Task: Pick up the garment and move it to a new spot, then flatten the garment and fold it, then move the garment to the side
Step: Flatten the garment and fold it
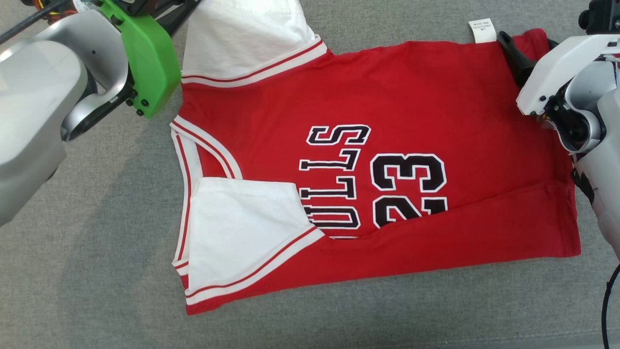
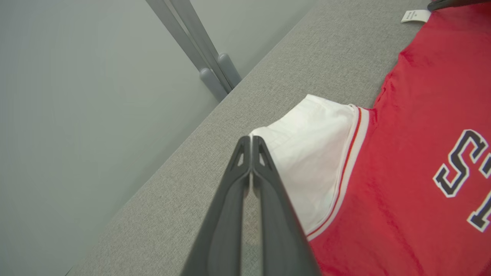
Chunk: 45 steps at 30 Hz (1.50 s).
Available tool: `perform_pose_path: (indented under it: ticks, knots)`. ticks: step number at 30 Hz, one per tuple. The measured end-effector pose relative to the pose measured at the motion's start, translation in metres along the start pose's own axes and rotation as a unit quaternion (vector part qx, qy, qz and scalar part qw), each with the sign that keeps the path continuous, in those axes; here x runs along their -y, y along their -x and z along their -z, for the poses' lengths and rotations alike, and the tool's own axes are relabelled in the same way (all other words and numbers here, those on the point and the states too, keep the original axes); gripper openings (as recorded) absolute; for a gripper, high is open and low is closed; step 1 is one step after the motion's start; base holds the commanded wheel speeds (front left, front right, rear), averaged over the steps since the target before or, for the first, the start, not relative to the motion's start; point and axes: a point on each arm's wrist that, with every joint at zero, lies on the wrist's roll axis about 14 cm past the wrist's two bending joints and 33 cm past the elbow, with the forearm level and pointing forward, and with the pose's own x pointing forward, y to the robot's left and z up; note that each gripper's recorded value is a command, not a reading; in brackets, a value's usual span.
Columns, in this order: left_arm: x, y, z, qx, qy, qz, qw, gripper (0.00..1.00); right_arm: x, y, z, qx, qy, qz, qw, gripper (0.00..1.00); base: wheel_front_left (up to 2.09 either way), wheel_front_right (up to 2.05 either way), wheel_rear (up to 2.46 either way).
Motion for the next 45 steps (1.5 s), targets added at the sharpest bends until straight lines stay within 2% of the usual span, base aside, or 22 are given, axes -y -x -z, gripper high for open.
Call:
perform_pose_path:
  ticks: [2, 3, 4, 6, 7, 14, 21, 25, 28, 31, 39, 45]
  knots:
    - [0.003, 0.001, 0.002, -0.004, 0.003, 0.002, 1.0, 0.0, -0.001, -0.001, -0.002, 0.002, 0.002, -0.001, 1.0, 1.0, 0.0, 0.0, 0.0]
    - [0.004, 0.002, 0.002, -0.005, 0.004, 0.003, 1.0, 0.0, -0.001, -0.001, -0.003, 0.005, 0.003, -0.001, 1.0, 0.85, 0.0, 0.0, 0.0]
    - [0.004, 0.003, 0.003, -0.006, 0.004, 0.003, 1.0, 0.0, -0.001, -0.001, -0.004, 0.005, 0.003, -0.001, 1.0, 0.55, 0.0, 0.0, 0.0]
    - [0.004, 0.004, 0.003, -0.007, 0.004, 0.002, 1.0, 0.0, -0.001, -0.001, -0.004, 0.006, 0.005, 0.0, 1.0, 0.22, 0.0, 0.0, 0.0]
    - [0.002, 0.005, 0.004, -0.007, 0.008, -0.001, 1.0, 0.0, 0.0, 0.0, -0.004, 0.005, 0.007, 0.0, 1.0, 0.0, 0.0, 0.0, 0.0]
    - [-0.002, 0.009, 0.003, 0.0, 0.004, -0.013, 1.0, 0.0, 0.004, 0.004, -0.011, 0.01, 0.003, 0.005, 1.0, 0.0, 0.0, 0.0, 0.0]
    - [-0.032, 0.011, -0.022, 0.073, -0.025, -0.057, 0.995, 0.0, 0.01, 0.009, -0.038, 0.055, -0.028, 0.008, 0.998, 0.0, 0.0, 0.0, 0.0]
    - [-0.053, 0.017, -0.052, 0.139, -0.025, -0.091, 0.986, 0.0, 0.012, 0.017, -0.068, 0.108, -0.031, 0.006, 0.994, 0.0, 0.0, 0.0, 0.0]
    - [-0.061, 0.022, -0.068, 0.168, -0.021, -0.108, 0.98, 0.0, 0.014, 0.022, -0.077, 0.124, -0.026, 0.006, 0.992, 0.0, 0.0, 0.0, 0.0]
    - [-0.057, 0.025, -0.068, 0.174, -0.007, -0.11, 0.979, 0.0, 0.014, 0.029, -0.08, 0.131, -0.026, 0.003, 0.991, 0.0, 0.0, 0.0, 0.0]
    - [-0.027, 0.041, -0.029, 0.151, 0.059, -0.092, 0.982, 0.0, 0.011, 0.046, -0.067, 0.143, -0.036, -0.007, 0.989, 0.0, 0.0, 0.0, 0.0]
    - [-0.008, 0.06, -0.011, 0.16, 0.119, -0.09, 0.976, 0.0, 0.004, 0.056, -0.052, 0.147, -0.029, -0.017, 0.989, 0.0, 0.0, 0.0, 0.0]
